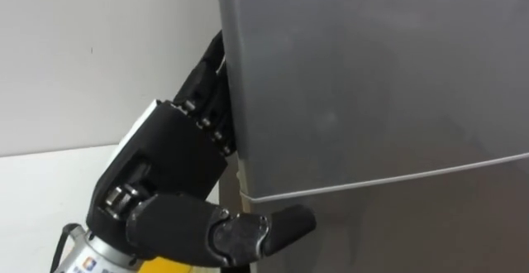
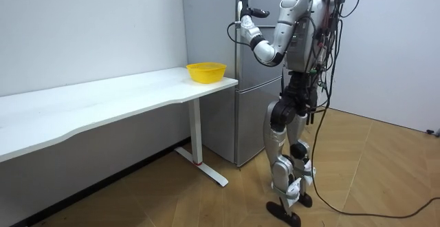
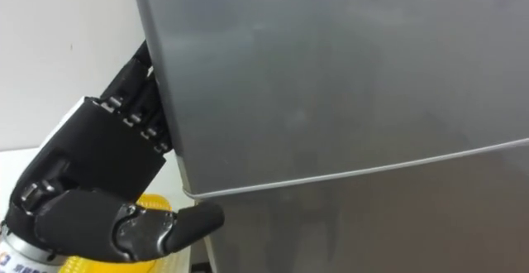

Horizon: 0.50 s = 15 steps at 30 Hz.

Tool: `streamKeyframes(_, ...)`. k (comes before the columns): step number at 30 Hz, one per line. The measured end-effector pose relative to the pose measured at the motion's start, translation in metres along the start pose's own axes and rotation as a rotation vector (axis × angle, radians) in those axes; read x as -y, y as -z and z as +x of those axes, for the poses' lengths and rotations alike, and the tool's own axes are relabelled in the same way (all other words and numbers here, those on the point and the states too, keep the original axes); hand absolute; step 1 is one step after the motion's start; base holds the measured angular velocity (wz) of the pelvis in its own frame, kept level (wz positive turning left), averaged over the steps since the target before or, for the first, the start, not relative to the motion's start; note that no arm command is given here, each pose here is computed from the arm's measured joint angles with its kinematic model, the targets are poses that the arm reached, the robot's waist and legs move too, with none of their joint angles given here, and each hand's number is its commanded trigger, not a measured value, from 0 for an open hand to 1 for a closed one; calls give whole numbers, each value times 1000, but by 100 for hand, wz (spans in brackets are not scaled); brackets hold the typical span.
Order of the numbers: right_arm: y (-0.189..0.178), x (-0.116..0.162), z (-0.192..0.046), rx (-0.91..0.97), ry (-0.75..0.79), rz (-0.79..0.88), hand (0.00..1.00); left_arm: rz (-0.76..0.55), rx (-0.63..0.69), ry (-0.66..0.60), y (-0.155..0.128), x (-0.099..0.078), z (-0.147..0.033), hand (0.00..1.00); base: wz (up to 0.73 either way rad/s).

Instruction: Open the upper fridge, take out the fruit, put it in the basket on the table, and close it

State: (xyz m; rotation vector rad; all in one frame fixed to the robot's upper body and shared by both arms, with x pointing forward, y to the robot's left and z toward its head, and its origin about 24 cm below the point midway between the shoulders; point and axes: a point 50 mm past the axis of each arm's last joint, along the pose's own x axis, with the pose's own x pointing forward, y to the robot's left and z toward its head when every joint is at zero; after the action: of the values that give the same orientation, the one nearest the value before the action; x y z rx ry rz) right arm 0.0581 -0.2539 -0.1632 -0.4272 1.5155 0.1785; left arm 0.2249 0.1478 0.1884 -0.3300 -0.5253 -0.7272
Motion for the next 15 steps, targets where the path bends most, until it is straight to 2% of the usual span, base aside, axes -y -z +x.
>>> streamKeyframes(9,0,2,-1,-4,-26,-23,0,-92,56,58,-3,4,1,0,2)
streamKeyframes(15,-10,6,-2,23,-16,-51,0,-164,92,149,1,16,4,0,5)
